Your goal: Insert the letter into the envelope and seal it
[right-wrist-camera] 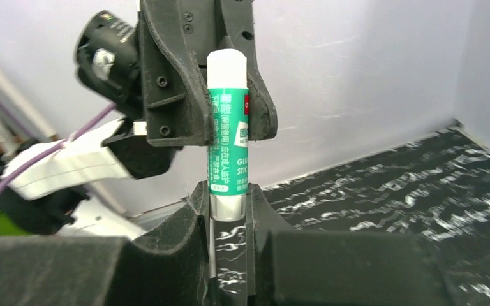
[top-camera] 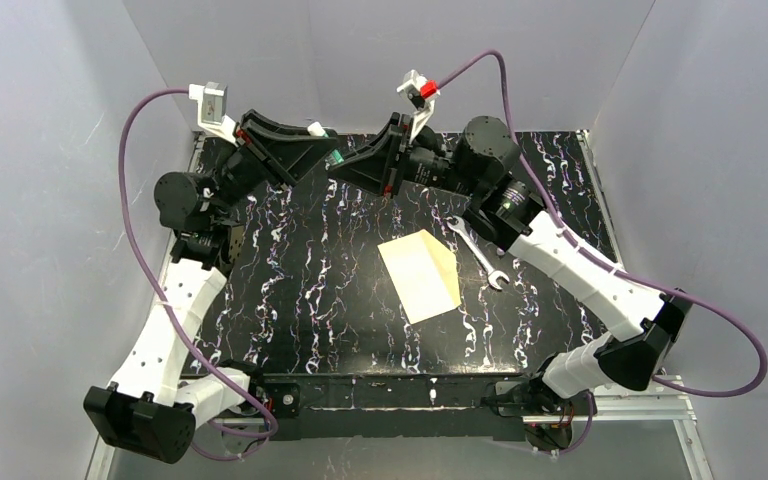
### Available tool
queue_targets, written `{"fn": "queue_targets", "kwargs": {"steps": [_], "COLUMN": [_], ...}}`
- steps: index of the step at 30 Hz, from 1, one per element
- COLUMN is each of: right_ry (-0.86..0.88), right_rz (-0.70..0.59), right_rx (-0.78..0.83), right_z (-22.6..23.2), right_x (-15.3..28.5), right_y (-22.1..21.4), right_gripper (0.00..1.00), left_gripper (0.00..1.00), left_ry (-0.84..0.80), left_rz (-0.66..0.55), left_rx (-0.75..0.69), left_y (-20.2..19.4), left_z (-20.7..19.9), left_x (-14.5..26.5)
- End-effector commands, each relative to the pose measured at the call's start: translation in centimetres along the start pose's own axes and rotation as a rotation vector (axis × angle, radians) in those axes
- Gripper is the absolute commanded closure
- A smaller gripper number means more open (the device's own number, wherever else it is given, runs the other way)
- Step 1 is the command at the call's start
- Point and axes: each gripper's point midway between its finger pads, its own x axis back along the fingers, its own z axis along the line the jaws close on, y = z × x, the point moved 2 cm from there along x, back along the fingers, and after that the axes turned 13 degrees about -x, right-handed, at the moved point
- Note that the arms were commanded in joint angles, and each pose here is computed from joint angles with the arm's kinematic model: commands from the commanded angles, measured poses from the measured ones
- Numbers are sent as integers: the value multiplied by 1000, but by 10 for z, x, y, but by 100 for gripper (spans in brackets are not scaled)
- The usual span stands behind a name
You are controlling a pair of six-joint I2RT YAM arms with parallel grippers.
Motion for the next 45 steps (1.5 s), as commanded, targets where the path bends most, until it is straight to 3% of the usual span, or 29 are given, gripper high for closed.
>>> {"fn": "queue_targets", "kwargs": {"steps": [1,6,11,14,18,21,24,28,33,39,42,45], "right_ry": [381,603,659,576,177,-49,-170,-207,-256,-262,-286,-327], "right_rz": [26,79,87,70,-30,-162,-256,-257,-289,-269,-266,-258], "right_rx": [-2,-61,-39,-57,36,181,274,391,496,557,551,540], "right_z": [88,124,135,123,62,25,5,-2,-1,4,1,-5], "right_x": [23,44,52,41,27,42,56,51,35,10,5,0], "right_y": [20,17,19,22,25,34,42,43,48,45,44,47], "right_gripper": [99,99,99,98,19,7,4,4,7,9,18,38], "left_gripper": [100,100,100,100,100,100,100,100,100,100,100,100], "left_ry": [-329,-479,-523,-494,-268,-49,171,315,427,469,463,455], "left_rz": [114,199,189,149,-36,-142,-180,-166,-91,-99,-99,-99], "left_rx": [-238,-255,-262,-247,-105,79,283,513,726,898,917,926], "left_y": [3,3,5,9,24,23,16,4,-13,-23,-21,-19], "left_z": [-61,-84,-92,-88,-55,-17,17,36,43,47,45,42], "left_x": [11,19,23,19,2,1,7,11,14,20,19,19]}}
